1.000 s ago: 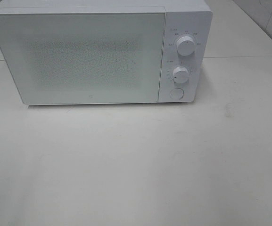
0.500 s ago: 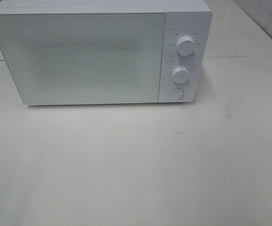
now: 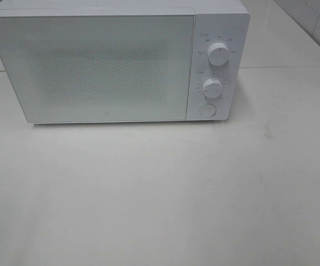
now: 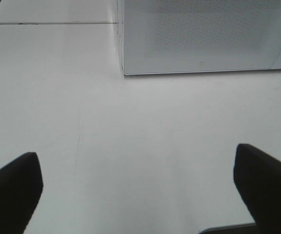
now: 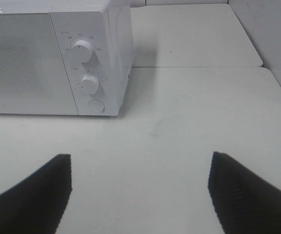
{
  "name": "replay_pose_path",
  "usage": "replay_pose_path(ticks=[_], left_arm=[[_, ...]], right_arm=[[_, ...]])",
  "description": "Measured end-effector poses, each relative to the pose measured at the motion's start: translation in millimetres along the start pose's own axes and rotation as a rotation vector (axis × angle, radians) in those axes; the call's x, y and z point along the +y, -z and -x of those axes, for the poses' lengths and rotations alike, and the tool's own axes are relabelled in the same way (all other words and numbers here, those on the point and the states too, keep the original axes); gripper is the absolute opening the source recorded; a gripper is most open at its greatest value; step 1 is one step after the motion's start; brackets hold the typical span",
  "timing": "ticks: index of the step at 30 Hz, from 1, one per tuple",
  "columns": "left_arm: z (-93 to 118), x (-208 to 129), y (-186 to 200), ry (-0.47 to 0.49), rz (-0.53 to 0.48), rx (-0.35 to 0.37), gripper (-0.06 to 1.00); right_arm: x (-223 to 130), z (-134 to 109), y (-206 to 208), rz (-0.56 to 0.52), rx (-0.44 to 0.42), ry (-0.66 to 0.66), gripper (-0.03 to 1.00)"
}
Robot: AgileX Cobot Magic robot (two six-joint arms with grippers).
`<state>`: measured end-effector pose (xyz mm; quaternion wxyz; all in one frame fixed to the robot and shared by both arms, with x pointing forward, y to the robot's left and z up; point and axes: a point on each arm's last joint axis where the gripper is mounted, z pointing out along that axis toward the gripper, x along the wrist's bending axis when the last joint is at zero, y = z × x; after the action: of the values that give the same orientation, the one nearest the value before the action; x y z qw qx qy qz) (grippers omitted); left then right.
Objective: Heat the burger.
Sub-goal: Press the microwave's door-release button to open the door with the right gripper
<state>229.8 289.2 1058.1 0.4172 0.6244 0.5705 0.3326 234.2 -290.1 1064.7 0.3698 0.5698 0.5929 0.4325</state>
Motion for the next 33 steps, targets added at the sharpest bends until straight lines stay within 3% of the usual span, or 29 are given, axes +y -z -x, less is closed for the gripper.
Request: replay_pose_path(ticks=[9, 33], left_arm=[[0.0, 0.0, 0.0, 0.000, 0.000, 0.000, 0.99], [0.0, 0.0, 0.0, 0.000, 0.000, 0.000, 0.99]], right_arm=[[-14.1, -0.1, -2.2, -0.136, 0.005, 0.007, 0.75], [-14.1, -0.1, -2.2, -0.136, 0.005, 0.007, 0.75]])
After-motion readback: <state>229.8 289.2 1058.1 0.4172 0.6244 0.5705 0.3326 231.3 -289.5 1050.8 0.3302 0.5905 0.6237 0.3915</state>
